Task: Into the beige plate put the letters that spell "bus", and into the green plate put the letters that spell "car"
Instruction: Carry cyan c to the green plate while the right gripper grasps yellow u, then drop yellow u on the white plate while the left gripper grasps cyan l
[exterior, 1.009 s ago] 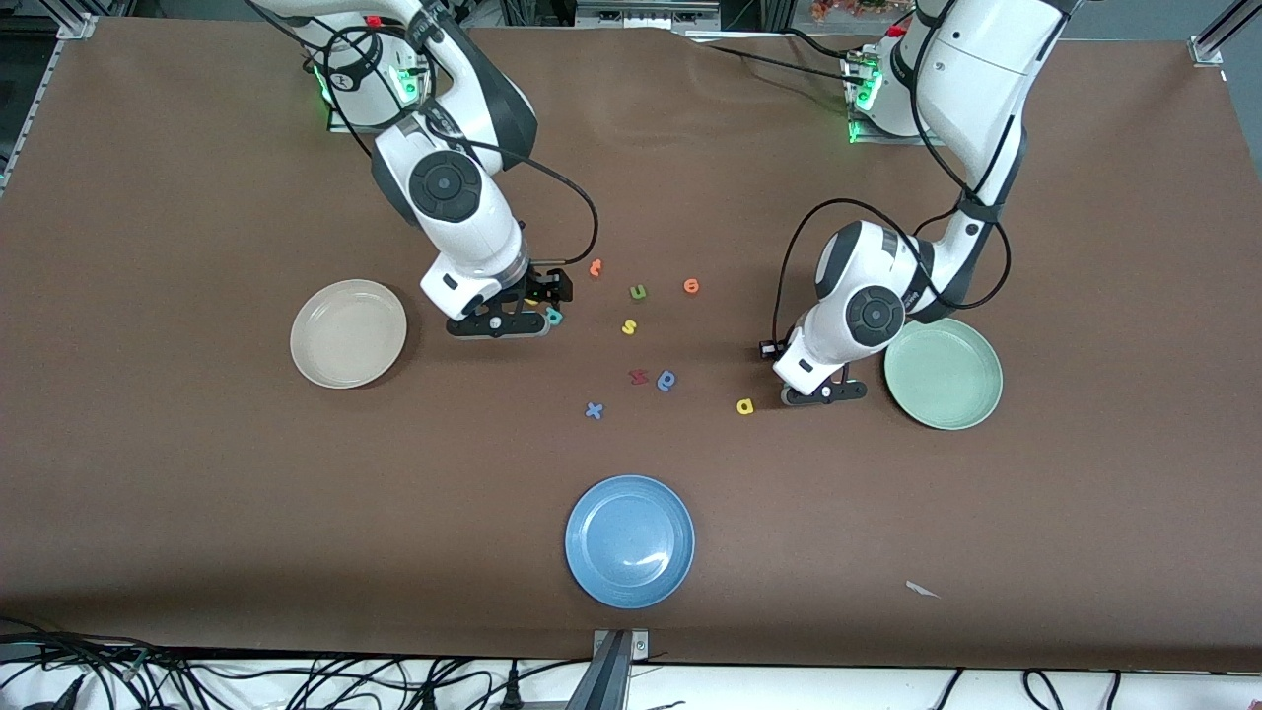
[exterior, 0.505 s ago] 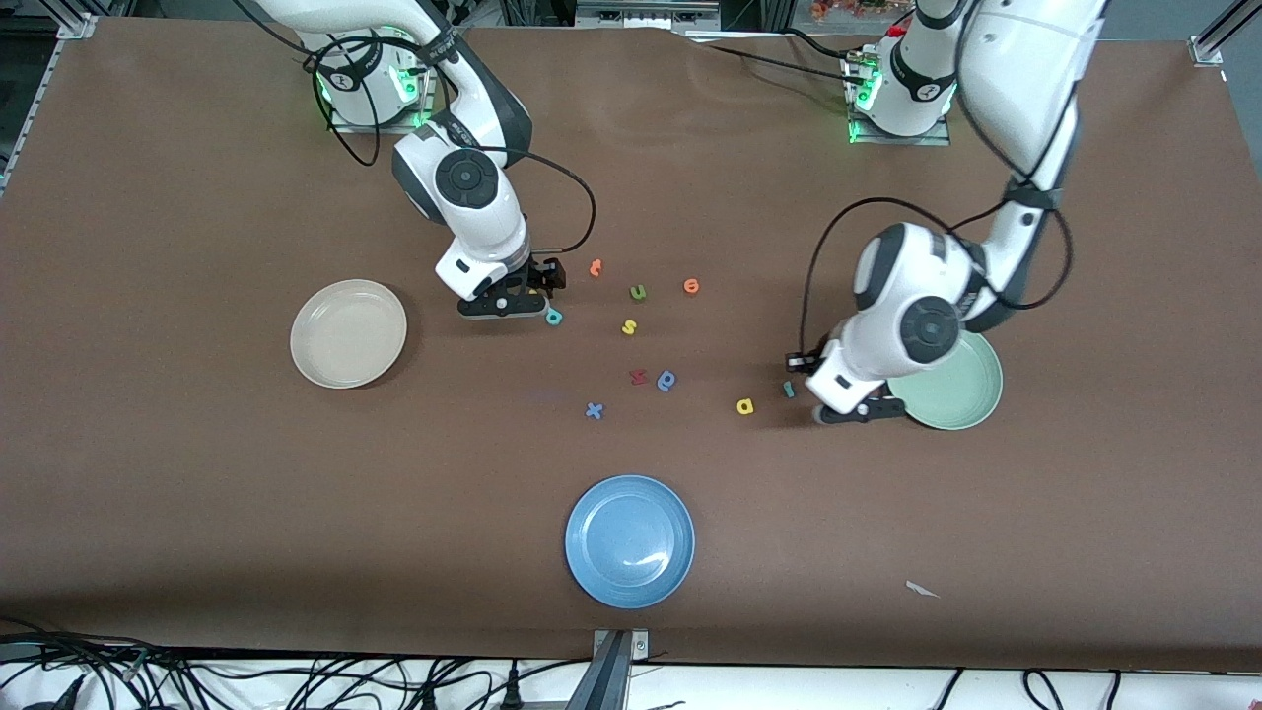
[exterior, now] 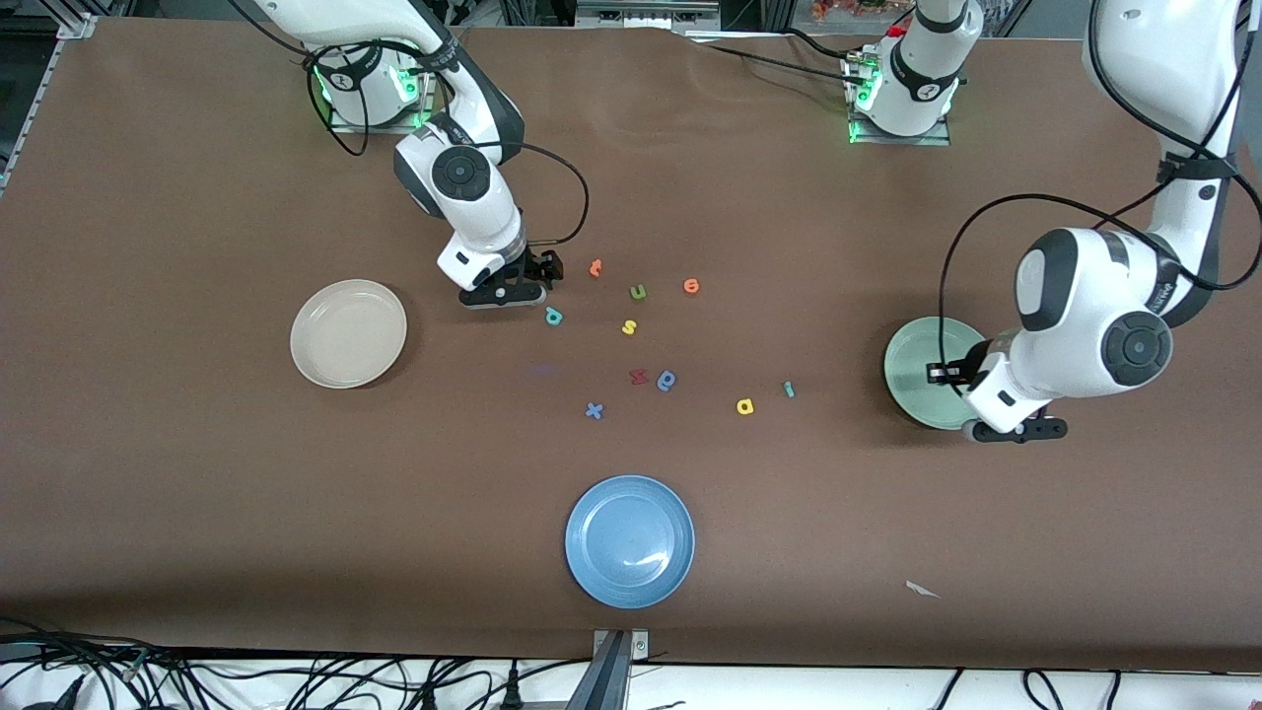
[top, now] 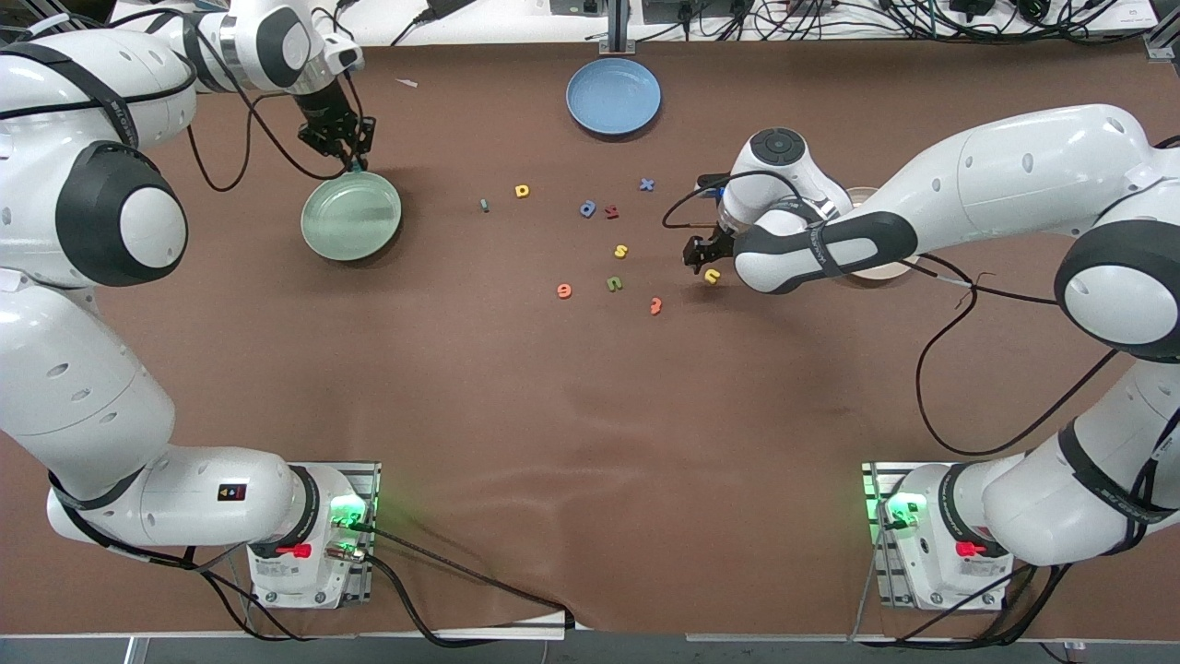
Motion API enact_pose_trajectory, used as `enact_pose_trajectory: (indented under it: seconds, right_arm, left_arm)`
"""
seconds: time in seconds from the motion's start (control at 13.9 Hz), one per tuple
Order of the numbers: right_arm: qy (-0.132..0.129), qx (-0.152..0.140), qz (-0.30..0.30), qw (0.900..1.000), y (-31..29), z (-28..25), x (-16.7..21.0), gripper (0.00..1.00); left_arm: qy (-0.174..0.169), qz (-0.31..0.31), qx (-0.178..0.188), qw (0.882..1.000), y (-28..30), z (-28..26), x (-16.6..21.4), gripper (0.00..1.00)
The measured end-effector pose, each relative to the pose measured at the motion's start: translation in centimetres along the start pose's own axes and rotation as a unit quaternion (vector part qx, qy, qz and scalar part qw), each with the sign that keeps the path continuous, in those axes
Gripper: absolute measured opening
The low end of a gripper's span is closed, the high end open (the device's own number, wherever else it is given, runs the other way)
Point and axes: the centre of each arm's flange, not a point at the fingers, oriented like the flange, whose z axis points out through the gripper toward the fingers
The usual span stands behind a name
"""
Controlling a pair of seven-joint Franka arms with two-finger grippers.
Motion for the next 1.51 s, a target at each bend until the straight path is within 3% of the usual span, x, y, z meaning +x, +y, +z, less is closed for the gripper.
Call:
enact_pose_trajectory:
  seconds: [0.36, 0.58, 0.79, 1.08, 1.15, 1.3, 1.37, 1.51]
  right_arm:
    - [0.004, -0.001, -0.022, 1.0, -0.2, 1.6, -0.4, 1.0]
    - [0.006, -0.004, -0.037, 0.999, -0.2, 2.4, -0.6, 1.0]
    - [0.01, -0.007, -0.054, 0.998, -0.4, 3.1, -0.8, 0.99]
    - [0.011, -0.003, -0.062, 0.998, -0.5, 3.9, -1.0, 0.92]
    - [0.013, -0.004, -0.063, 0.998, -0.4, 3.9, -1.0, 0.84]
    - [0.014, -0.004, -0.066, 0.998, -0.5, 3.8, -0.9, 0.81]
    - [0.016, -0.003, -0.066, 0.998, -0.5, 3.7, -0.9, 0.71]
    - [0.018, -0.002, -0.068, 0.998, -0.6, 3.6, -0.9, 0.67]
  left_arm:
    - [-0.019, 0.003, -0.003, 1.0, 0.0, 4.9, 1.0, 0.25]
    - [-0.022, 0.004, -0.003, 1.0, 0.1, 5.5, 1.1, 0.35]
    - [-0.013, -0.001, -0.005, 1.0, 0.3, 4.7, 1.4, 0.64]
    - [0.018, -0.067, -0.02, 0.997, 3.0, 1.4, 2.1, 1.0]
    - [0.024, -0.086, -0.022, 0.996, 4.0, 0.8, 2.1, 1.0]
    - [0.031, -0.127, -0.026, 0.991, 6.5, -0.1, 2.1, 1.0]
    - [0.033, -0.146, -0.026, 0.988, 7.7, -0.3, 1.9, 1.0]
    - [0.033, -0.178, -0.026, 0.983, 9.8, -0.3, 1.5, 1.0]
